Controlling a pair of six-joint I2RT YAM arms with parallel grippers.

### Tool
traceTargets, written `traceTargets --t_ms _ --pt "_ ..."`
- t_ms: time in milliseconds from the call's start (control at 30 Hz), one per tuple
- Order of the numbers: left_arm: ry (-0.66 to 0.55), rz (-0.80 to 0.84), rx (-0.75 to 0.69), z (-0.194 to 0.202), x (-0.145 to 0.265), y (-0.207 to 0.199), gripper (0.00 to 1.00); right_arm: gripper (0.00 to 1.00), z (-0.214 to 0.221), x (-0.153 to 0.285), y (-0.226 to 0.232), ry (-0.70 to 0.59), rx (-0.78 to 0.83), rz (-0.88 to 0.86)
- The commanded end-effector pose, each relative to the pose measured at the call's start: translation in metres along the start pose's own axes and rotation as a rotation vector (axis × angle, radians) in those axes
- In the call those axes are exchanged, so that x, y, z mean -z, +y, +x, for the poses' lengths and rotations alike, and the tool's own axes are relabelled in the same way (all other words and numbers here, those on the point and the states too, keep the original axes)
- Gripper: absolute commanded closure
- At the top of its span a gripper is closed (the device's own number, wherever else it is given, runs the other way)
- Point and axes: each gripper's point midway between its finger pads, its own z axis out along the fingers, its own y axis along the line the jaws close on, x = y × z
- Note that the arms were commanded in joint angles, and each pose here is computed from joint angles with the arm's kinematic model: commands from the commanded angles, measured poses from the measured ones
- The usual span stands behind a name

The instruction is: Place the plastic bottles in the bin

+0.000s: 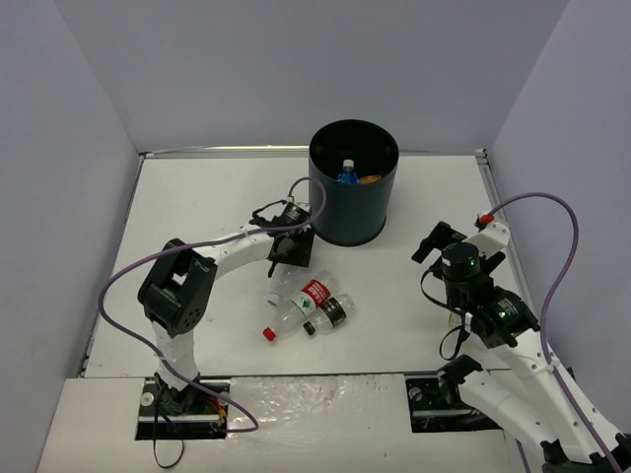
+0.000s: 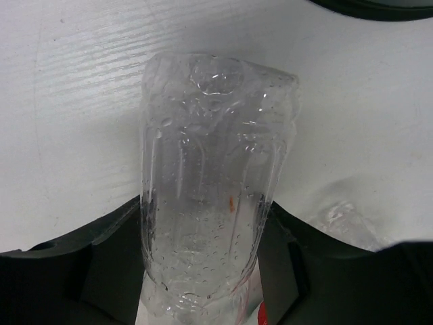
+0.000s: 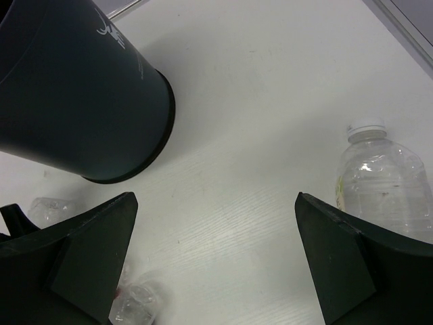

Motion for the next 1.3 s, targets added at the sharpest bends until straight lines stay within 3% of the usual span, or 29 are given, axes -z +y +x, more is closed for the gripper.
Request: traceTargets --t_ms 0,133,267,467,633,700,800,900,1133,1233,1267 --pt "-0.134 -0.023 0.006 -0.046 0.039 0.003 0.65 0.0 0.004 -0.003 -0.002 -0.005 -0.013 0.006" --pt "-0.248 -0.072 -0.007 -0.076 0.085 0.011 0.65 0.0 0.025 -0.007 -0.01 0.044 0.007 0.02" --pt "-0.437 -0.059 0.017 -0.118 0.149 0.01 0.65 0.0 0.038 -0.009 -0.017 0.07 0.017 0.038" --pt "-0.854 0.103 0.07 -0.196 0.265 -0.015 0.65 0.0 0.038 -0.011 -0.031 0.028 -0.024 0.098" --pt "-1.193 0.316 0.028 -0.257 0.37 -0.052 0.65 0.0 0.03 -0.008 -0.035 -0.008 -0.048 0.113" --pt "-1.185 0.342 -0.009 -0.275 0.365 -0.067 0.66 0.0 0.027 -0.007 -0.04 -0.026 -0.051 0.137" --pt "-1.24 0.439 -0.08 -0.304 0.389 -0.095 0.63 0.0 0.021 -0.006 -0.043 -0.048 -0.074 0.157" --pt "-1.245 0.476 -0.128 -0.326 0.366 -0.117 0.53 0.0 0.011 -0.001 -0.053 -0.098 -0.095 0.196" --pt "-1.167 0.506 -0.133 -0.364 0.305 -0.15 0.52 0.0 -0.004 0.011 -0.071 -0.184 -0.164 0.244" --pt "-1.172 0.507 -0.132 -0.371 0.285 -0.158 0.4 0.0 -0.01 0.017 -0.077 -0.201 -0.187 0.262" --pt "-1.173 0.509 -0.131 -0.372 0.282 -0.159 0.31 0.0 -0.011 0.019 -0.079 -0.21 -0.194 0.268"
